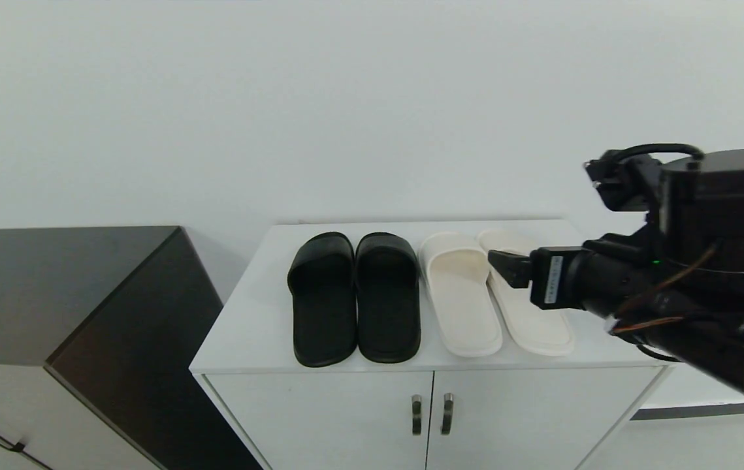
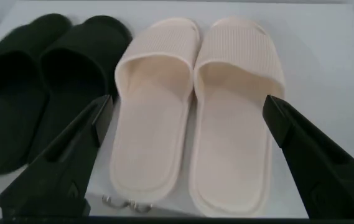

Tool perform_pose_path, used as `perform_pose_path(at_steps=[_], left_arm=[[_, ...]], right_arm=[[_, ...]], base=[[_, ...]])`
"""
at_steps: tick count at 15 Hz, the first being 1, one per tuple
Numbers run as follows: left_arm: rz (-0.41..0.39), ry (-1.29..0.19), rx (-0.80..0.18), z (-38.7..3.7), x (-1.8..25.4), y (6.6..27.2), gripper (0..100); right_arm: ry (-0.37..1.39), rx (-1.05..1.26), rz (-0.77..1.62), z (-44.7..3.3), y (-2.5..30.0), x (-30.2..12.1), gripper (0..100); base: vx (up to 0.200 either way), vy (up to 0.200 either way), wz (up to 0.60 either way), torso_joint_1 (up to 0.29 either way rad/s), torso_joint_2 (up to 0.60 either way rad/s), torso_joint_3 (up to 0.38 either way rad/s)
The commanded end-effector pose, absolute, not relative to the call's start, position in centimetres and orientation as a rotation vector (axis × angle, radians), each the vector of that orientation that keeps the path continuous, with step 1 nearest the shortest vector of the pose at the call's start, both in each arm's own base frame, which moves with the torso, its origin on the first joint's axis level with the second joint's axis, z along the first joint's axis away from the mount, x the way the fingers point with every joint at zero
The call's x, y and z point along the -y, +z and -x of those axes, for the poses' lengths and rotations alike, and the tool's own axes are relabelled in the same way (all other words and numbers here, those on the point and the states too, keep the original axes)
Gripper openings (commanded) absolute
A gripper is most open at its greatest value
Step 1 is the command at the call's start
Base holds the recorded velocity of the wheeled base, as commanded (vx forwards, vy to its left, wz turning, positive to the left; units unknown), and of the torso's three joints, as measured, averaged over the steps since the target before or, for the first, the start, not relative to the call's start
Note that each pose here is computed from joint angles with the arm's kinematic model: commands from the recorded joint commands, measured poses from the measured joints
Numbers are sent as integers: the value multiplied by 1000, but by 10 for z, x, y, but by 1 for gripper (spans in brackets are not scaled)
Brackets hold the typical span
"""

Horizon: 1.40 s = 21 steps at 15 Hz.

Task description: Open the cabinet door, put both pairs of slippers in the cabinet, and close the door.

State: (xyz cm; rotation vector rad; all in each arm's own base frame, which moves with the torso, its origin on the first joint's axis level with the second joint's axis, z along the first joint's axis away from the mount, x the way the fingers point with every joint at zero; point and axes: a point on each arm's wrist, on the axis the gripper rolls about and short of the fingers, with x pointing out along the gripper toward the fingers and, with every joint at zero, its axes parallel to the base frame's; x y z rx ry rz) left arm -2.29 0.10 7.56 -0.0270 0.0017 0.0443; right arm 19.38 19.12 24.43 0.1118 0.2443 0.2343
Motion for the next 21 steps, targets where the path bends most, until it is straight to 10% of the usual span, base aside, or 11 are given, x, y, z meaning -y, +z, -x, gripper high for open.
perform_pose_path(at_steps=[1,21], left_arm=[[28,46,-2,23,-1,76,0],[29,46,-2,23,-1,76,0]], right_arm=[[134,-285,-55,-228,217,-222,100],[69,-228,-48,-316,172,-241,100]], base=[[0,0,0,0,0,0],[0,0,0,0,0,0]])
